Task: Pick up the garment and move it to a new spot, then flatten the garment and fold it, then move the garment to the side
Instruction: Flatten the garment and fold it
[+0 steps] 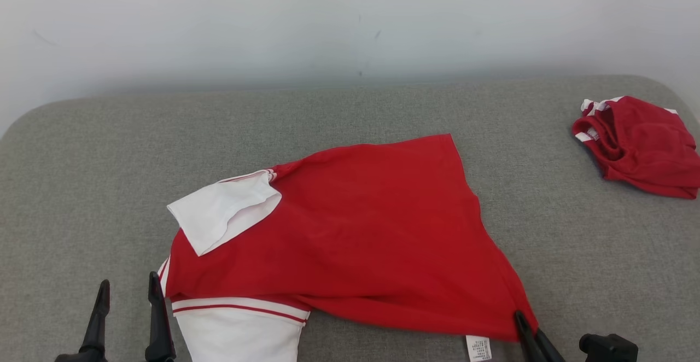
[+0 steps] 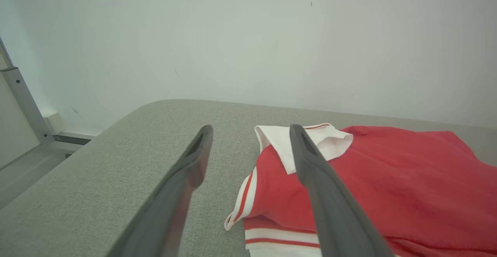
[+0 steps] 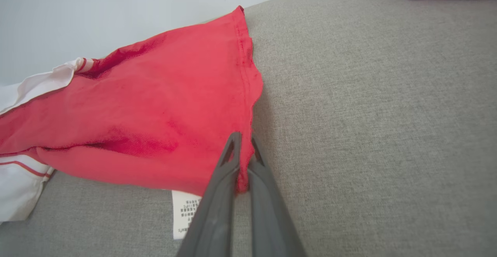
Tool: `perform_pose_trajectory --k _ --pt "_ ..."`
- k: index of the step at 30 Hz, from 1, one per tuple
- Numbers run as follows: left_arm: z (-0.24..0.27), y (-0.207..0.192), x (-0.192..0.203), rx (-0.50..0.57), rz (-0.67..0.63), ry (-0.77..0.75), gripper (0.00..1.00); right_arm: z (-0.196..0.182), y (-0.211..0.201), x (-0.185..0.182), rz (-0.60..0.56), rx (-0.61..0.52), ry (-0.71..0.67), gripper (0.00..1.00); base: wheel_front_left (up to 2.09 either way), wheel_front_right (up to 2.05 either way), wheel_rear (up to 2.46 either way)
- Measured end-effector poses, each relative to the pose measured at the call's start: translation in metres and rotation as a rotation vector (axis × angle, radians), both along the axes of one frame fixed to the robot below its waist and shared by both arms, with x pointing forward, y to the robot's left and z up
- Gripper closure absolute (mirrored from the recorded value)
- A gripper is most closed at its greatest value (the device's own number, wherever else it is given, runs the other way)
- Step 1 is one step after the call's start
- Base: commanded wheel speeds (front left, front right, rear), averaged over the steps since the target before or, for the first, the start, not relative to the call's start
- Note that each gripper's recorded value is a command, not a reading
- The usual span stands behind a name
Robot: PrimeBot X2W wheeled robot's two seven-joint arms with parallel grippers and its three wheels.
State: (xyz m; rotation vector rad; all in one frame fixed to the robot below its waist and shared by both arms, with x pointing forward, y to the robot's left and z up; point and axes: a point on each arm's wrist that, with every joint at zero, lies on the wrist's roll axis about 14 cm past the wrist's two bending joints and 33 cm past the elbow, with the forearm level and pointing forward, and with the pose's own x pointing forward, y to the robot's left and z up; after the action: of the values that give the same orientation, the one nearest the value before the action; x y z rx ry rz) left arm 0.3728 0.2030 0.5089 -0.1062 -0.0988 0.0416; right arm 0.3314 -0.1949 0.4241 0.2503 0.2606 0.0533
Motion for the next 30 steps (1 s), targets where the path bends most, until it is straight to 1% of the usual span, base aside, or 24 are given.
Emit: perform_pose_trajectory --k 1,7,12,17,20,29,30 --pt "-0.001 -0.001 0.0 0.0 -0.002 0.001 0.0 -0.003 -0.001 -0.003 0.0 -0.008 0.015 0.0 0.0 0.0 0.0" --pt "-0.001 0.001 -0.001 0.003 0.0 0.002 0.0 0.01 -0.004 0.006 0.018 -0.072 -0.026 0.0 0.0 0.0 0.0" --pt "0.002 0.005 -0.003 0.007 0.01 -0.004 0.0 0.03 -0.01 0.028 0.041 -0.139 -0.076 0.0 0.0 0.0 0.0" --pt "0.003 0.006 -0.005 0.008 0.013 -0.008 0.0 0.034 -0.018 0.043 0.048 -0.178 -0.071 0.0 0.0 0.0 0.0" --pt "0.004 0.007 -0.006 0.009 0.016 -0.01 0.0 0.03 -0.02 0.052 0.059 -0.199 -0.048 0.0 0.0 0.0 0.0" --pt "0.004 0.014 -0.012 0.011 0.038 -0.009 0.0 -0.014 -0.015 0.051 0.092 -0.199 0.123 0.0 0.0 0.0 0.0" --pt "0.003 0.015 -0.012 0.011 0.04 -0.008 0.0 -0.019 -0.014 0.05 0.094 -0.192 0.145 0.05 0.0 0.0 0.0"
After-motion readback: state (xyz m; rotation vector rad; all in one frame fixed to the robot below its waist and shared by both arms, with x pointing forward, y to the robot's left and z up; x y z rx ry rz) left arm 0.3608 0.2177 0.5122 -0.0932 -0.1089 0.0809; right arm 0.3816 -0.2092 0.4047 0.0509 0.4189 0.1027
